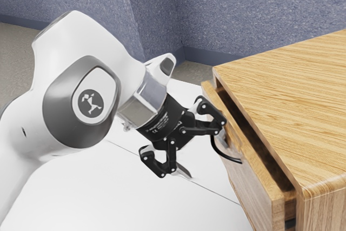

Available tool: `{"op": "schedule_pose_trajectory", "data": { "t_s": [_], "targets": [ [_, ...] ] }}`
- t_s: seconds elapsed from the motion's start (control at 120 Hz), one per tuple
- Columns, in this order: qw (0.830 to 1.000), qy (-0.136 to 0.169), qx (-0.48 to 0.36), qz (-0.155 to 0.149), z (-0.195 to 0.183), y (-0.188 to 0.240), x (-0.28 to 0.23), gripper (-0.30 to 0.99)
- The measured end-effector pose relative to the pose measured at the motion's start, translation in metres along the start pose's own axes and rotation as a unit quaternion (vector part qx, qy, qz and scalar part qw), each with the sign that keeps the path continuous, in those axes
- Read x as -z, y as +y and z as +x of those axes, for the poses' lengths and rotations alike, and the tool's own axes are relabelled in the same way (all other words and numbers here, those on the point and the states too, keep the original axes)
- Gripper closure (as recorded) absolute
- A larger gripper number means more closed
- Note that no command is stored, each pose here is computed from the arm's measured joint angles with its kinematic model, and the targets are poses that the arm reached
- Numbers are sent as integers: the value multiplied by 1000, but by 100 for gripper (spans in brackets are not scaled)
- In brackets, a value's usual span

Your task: Pull the drawer handle with one arm to open the drawer

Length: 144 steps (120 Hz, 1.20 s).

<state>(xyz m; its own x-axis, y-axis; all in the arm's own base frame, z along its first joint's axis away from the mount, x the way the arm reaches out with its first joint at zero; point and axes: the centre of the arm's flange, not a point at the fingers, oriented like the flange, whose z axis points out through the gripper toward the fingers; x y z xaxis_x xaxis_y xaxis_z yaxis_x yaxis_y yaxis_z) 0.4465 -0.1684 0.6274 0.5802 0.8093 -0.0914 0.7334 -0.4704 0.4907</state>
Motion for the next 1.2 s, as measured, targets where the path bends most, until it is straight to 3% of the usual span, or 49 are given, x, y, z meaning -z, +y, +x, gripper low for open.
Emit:
{"op": "schedule_pose_trajectory", "data": {
  "t_s": [0.158, 1.2],
  "targets": [
    [1000, -1, -6, -11, -5, -4, 12, 2],
    [1000, -2, -19, -6, -26, -51, 38, 1]
  ]
}}
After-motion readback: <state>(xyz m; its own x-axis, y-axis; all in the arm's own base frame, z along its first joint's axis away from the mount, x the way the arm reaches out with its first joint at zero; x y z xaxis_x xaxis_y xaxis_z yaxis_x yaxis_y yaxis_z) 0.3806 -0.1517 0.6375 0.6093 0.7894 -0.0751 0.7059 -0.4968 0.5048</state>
